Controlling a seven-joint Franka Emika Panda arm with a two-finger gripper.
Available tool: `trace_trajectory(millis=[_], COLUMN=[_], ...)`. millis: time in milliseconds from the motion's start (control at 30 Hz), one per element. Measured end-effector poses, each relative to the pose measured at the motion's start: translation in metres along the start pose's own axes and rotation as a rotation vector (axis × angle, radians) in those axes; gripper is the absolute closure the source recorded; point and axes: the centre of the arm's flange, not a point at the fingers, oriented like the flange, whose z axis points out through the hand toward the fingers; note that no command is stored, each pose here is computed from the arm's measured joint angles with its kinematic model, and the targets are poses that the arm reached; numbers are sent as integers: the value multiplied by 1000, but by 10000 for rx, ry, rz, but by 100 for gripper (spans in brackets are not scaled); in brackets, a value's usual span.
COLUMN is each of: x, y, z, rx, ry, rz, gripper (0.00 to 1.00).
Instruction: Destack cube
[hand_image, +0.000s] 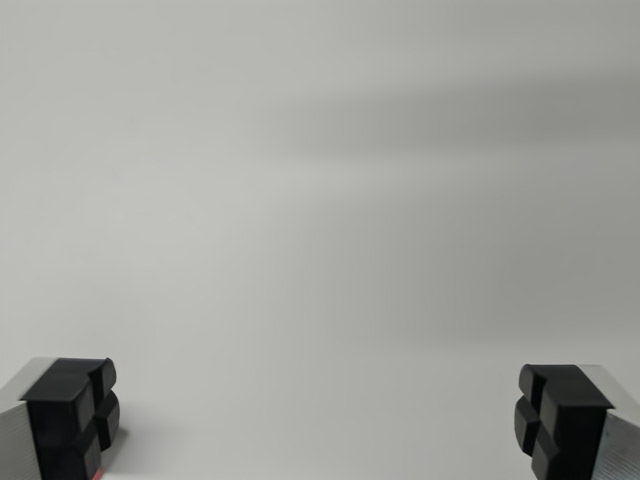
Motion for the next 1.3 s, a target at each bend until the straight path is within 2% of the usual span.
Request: trace_trajectory(millis=[633,1300], x=[-37,-90], y=[2,6], z=[21,50], rx=[-113,-285], ry=[-47,-113], rz=[606,1472], gripper=[0,0])
